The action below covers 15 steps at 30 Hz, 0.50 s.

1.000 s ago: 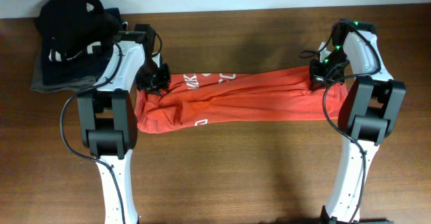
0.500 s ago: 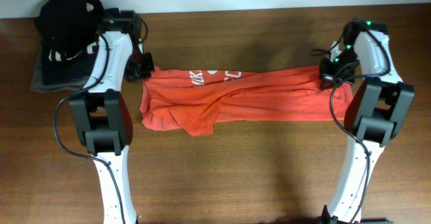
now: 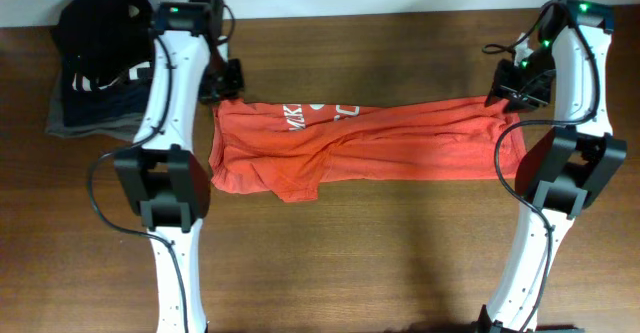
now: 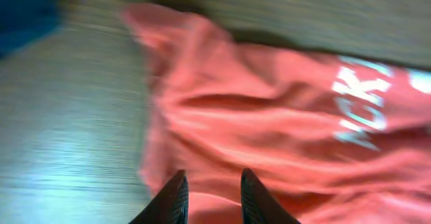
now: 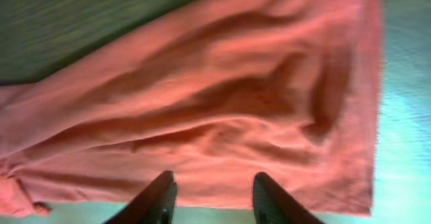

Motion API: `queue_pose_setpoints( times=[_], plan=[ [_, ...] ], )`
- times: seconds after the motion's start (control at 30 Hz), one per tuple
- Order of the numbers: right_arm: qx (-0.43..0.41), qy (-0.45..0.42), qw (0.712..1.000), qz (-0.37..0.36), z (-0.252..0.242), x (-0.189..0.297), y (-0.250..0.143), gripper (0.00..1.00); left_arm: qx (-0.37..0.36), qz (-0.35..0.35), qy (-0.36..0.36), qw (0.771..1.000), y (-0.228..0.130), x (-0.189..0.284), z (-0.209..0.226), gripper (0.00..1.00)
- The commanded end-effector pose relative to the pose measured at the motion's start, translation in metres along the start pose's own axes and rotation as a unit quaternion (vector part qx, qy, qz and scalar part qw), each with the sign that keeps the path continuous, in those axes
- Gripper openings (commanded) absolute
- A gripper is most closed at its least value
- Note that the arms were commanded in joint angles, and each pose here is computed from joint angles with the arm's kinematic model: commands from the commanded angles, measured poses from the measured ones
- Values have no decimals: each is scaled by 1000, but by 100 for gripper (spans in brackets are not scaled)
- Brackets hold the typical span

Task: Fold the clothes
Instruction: 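Release both ends and lift both grippers away from the strip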

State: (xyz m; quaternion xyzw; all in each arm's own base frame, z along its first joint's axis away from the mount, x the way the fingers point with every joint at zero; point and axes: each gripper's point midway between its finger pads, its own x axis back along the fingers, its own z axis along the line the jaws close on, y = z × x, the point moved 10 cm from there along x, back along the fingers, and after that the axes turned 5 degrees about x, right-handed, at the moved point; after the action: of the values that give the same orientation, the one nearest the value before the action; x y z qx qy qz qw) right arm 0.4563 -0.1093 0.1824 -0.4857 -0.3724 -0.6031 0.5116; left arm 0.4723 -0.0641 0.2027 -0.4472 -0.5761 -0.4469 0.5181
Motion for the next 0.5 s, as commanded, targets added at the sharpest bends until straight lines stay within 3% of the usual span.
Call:
queue_pose_setpoints(
  times=[0.0, 0.17, 0.3, 0.47],
  plan=[
    [37, 39, 999, 6, 21, -11, 1, 36, -32, 16, -35, 999, -8, -7, -29, 27],
    [56, 23, 998, 4, 30, -31, 7, 20, -56, 59, -26, 996, -18, -42, -53, 20],
    [32, -36, 999, 6, 17, -45, 9, 15, -62, 100, -19, 993, -25, -68, -60, 14],
    [8, -49, 999, 21, -8, -53, 5, 13, -59, 125, -9, 990, -28, -83, -58, 14]
  ],
)
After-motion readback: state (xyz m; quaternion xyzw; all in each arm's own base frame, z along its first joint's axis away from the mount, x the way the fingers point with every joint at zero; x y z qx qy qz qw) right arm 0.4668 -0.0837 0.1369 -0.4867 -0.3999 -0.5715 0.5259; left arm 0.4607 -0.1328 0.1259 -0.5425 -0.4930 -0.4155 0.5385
